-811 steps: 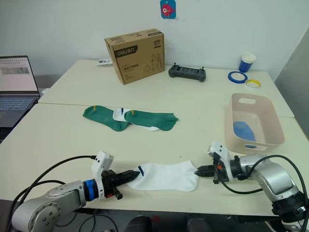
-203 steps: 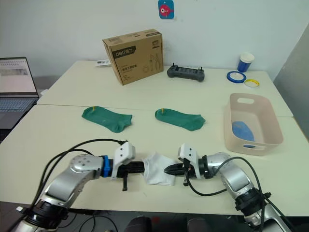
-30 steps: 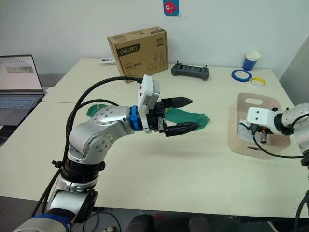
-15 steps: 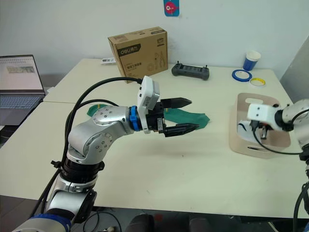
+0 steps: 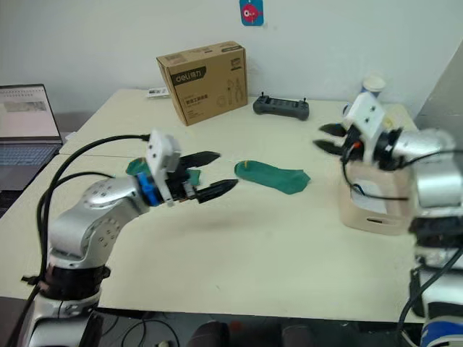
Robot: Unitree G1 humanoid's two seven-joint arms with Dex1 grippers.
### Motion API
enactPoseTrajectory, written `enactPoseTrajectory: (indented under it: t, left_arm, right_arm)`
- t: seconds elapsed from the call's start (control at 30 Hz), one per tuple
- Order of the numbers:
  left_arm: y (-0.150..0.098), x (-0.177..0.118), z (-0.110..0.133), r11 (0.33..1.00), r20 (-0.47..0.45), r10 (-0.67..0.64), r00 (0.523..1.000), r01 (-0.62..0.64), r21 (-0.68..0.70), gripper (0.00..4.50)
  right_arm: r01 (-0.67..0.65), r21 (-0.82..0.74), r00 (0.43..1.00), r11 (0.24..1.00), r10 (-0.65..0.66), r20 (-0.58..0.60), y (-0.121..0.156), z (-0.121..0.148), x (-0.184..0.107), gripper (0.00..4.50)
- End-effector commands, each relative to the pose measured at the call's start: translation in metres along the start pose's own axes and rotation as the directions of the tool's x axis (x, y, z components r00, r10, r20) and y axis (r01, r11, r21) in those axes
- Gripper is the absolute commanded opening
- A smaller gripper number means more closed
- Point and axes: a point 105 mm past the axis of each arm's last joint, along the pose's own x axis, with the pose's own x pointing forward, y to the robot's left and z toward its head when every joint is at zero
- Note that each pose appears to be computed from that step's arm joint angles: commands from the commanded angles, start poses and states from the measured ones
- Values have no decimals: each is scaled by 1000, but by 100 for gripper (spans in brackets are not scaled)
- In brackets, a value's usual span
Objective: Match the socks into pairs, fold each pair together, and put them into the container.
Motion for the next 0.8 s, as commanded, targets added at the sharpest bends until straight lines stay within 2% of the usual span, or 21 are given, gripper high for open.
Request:
enactPoseTrajectory:
  t: [0.03, 0.1, 0.17, 0.2, 0.4, 0.5, 0.63, 0.8]
  left_arm:
    - [6, -20, -1, 993, 20, 113, 993, -113, 40, 450]
    - [8, -36, -28, 973, -29, 231, 973, -231, 17, 450]
    - [4, -47, -48, 949, -49, 314, 948, -315, -13, 450]
    - [2, -51, -54, 936, -51, 350, 935, -352, -26, 450]
    - [-18, -68, -87, 884, -75, 462, 884, -466, -42, 450]
    - [-27, -87, -101, 849, -92, 517, 851, -523, -68, 450]
    - [-43, -100, -114, 854, -126, 500, 857, -512, -90, 450]
    - [-39, -108, -115, 843, -114, 522, 846, -531, -86, 450]
  right_arm:
    - [77, 48, 992, 996, -81, 92, 20, 14, 2, 279]
    - [131, 146, 981, 981, -149, 123, 47, -1, 14, 353]
    - [152, 158, 981, 976, -168, 95, 70, -19, 16, 427]
    - [167, 156, 981, 973, -180, 74, 78, -28, 15, 447]
    - [218, 186, 976, 958, -213, -51, 117, -76, 1, 447]
    - [334, 254, 943, 908, -319, -99, 118, -92, -16, 447]
    - [422, 275, 907, 864, -402, -129, 113, -95, -26, 447]
    - [429, 304, 903, 851, -410, -127, 121, -91, -29, 447]
